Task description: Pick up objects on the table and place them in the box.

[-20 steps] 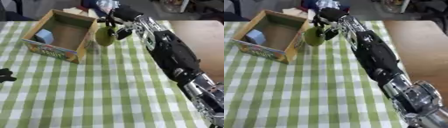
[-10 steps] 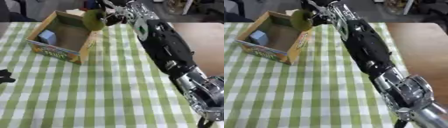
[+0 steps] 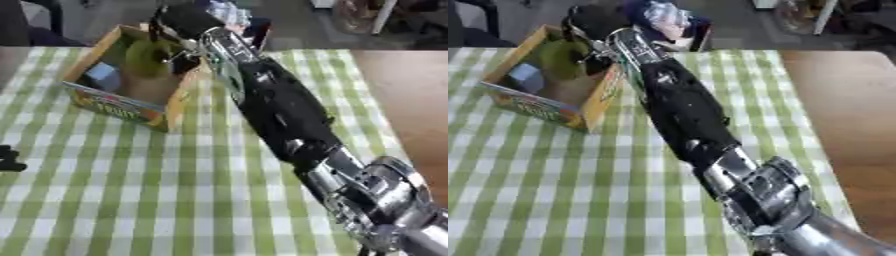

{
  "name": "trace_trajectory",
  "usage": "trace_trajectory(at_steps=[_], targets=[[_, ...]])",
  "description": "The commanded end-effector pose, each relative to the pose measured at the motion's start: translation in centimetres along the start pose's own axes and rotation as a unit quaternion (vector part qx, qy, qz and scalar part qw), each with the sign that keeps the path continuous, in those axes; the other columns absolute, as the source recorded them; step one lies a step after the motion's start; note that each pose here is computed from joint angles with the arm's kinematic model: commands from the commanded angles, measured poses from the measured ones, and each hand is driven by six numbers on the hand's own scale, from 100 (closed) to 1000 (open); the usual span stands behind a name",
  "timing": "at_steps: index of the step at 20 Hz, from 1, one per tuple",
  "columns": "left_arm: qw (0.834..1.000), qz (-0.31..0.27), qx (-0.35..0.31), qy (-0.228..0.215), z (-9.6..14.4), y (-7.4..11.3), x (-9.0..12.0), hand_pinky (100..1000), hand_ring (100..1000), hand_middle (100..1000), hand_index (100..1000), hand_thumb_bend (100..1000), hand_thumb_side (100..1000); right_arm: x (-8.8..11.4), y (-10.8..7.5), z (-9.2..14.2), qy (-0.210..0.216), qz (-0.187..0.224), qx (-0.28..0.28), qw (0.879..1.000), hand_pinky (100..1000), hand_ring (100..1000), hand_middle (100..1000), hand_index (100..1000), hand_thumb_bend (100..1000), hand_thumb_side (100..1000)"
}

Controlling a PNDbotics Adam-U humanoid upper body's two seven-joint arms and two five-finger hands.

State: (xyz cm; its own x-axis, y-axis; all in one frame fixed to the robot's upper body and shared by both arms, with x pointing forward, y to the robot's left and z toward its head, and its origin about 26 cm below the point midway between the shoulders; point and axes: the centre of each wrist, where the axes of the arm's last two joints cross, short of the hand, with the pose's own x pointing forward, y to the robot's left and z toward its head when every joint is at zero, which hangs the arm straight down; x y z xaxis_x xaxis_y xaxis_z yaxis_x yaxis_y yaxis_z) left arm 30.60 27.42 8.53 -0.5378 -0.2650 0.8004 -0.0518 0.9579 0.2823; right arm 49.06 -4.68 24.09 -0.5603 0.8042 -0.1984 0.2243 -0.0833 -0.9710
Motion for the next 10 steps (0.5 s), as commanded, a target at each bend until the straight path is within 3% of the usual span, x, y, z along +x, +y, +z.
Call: trace_trajectory(at_steps=[1,2,5,8,10], targets=[[1.000,-0.002,-0.004,-0.012,-0.5,0.2,0.5,813,585,616,739,100,865,0.4,-1.7,-0.3,0.008,0.026,-0.039,0.999,766,819,891,1000,257,496],[1.000,-0.002,-0.004,-0.011,-0.4,0.2,0.5,813,585,616,739,100,865,0.4,-2.2,-0.2,0.010,0.034,-0.059,0.998,766,819,891,1000,257,496],[1.000,-0.003,-0.002,-0.010,-0.4,0.2,0.4,813,585,615,740,100,865,0.3,-3.6,0.0,0.010,0.042,-0.117,0.992,741,802,877,1000,205,388],[1.000,-0.005,0.002,-0.008,-0.3,0.4,0.4,813,584,615,739,100,866,-0.3,-5.3,0.5,-0.012,0.026,-0.160,0.987,721,790,860,994,107,275],[1.000,-0.008,0.007,-0.007,-0.2,0.6,0.3,813,584,615,739,100,866,-1.2,-6.7,1.3,-0.041,-0.001,-0.184,0.982,706,780,847,986,100,208]])
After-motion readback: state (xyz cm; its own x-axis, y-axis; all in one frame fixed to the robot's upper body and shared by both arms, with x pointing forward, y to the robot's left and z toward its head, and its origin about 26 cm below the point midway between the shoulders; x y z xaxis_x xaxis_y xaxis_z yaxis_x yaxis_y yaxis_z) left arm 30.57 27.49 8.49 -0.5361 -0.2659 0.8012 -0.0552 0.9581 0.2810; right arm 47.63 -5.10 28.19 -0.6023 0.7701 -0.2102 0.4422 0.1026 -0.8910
